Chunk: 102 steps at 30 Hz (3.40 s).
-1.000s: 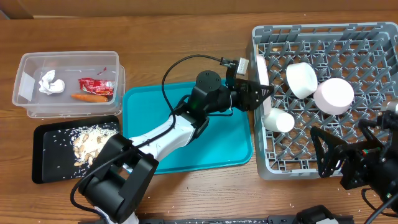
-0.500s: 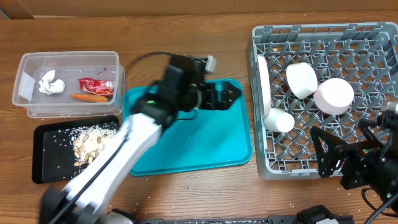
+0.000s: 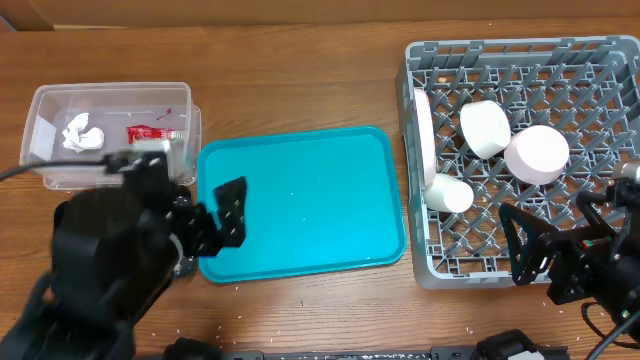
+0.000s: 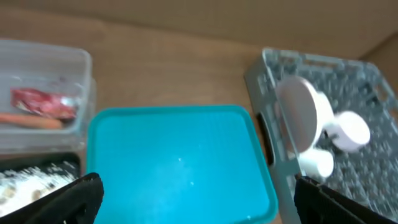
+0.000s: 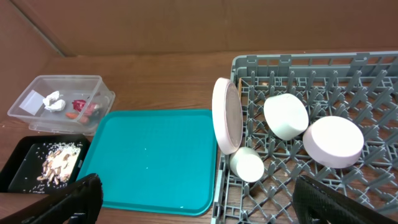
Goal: Sort waste into correct bins and load items into the dishwasher
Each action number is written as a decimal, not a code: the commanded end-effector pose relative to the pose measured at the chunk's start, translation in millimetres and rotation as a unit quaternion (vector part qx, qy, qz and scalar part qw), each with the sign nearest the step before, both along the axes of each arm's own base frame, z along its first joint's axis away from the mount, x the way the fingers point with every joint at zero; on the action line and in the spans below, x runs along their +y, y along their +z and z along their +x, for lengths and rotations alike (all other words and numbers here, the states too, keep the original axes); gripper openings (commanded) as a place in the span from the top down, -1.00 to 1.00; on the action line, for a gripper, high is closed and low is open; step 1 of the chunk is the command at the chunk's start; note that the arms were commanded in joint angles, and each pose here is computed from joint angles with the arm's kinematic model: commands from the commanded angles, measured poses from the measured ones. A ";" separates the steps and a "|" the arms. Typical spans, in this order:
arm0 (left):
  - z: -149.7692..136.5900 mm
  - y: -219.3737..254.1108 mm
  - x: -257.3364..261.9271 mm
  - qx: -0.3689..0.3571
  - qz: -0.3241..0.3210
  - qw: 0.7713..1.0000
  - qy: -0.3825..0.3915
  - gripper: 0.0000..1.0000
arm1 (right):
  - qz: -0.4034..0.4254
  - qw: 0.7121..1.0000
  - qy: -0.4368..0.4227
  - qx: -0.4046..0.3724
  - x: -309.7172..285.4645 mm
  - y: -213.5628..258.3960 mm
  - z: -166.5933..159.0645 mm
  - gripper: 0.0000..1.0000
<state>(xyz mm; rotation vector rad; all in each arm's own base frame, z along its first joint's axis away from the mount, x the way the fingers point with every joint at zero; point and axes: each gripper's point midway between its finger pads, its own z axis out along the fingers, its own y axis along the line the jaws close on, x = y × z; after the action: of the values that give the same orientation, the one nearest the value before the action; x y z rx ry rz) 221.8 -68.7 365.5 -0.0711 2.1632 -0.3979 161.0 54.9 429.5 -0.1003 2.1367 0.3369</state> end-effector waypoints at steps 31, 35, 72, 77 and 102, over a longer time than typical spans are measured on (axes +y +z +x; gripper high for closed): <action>-32.7 -22.8 23.6 0.051 0.045 0.997 0.026 -1.00 | 0.024 0.984 0.019 -0.178 21.9 -154.5 65.0 -1.00; -32.7 -22.8 23.6 0.051 0.045 0.997 0.026 -1.00 | 0.030 0.980 0.021 -0.193 23.6 -198.7 66.6 -1.00; -32.9 -23.5 24.3 0.051 0.049 0.997 0.025 -1.00 | 0.045 0.969 0.027 -0.242 26.8 -260.6 69.1 -1.00; -42.0 -35.2 30.7 0.075 0.073 0.994 0.027 -1.00 | 0.045 0.969 0.027 -0.242 26.8 -260.6 69.1 -1.00; -12.3 -133.3 11.4 -0.228 0.097 0.966 -0.070 -1.00 | 0.045 0.969 0.027 -0.242 26.8 -260.6 69.1 -1.00</action>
<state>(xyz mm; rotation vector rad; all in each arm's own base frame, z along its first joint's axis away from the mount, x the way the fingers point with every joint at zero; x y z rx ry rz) 210.7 -52.0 251.8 0.2167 1.7603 -0.2364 229.9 83.0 166.3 -0.1716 1.6499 0.4002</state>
